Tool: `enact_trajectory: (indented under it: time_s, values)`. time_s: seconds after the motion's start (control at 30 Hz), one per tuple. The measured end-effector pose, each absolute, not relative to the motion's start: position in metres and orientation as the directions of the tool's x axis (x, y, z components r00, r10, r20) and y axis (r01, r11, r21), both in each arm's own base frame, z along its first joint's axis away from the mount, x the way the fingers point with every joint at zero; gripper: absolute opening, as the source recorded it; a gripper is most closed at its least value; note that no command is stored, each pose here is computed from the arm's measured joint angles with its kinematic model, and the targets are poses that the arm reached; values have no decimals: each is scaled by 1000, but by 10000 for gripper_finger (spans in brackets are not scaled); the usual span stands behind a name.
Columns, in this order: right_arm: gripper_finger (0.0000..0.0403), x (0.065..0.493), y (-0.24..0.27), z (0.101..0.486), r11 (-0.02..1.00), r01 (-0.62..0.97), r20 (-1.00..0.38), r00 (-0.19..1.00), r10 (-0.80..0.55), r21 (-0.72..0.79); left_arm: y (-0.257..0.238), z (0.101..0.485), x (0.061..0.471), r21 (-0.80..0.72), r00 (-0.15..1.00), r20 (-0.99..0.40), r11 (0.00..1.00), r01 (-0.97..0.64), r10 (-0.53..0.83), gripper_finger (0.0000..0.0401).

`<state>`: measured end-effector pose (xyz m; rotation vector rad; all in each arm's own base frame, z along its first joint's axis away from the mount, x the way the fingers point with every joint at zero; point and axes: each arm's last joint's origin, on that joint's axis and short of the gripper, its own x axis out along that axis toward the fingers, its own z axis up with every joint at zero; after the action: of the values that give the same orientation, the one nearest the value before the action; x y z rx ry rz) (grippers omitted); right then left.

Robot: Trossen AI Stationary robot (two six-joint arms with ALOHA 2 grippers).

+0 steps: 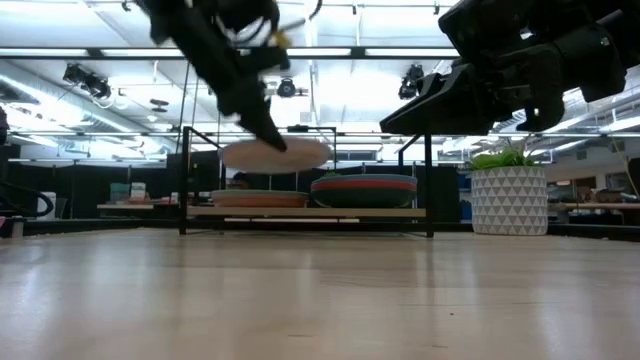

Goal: Place and stack plates onto a shelf
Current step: Stack the gray plate on top of the light blue plate on the shelf

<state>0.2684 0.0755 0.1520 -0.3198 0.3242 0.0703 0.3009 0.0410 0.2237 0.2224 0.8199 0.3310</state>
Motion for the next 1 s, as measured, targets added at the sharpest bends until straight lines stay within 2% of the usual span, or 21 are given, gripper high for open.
enact_trajectory:
  time_s: [0.23,0.4,0.83,1.0]
  values:
    - [99,268,77,151,952,-100,-328,945,-1,-290,86,209,291,268,692,-624,932,-246,362,13]
    - [99,267,78,151,961,-94,-335,942,1,-261,104,206,284,260,690,-614,924,-282,383,13]
    - [99,262,90,150,966,-81,-337,941,-7,-247,124,187,265,256,635,-642,901,-350,429,17]
    - [99,262,90,150,966,-81,-337,941,-7,-247,127,181,261,214,653,-637,908,-361,410,28]
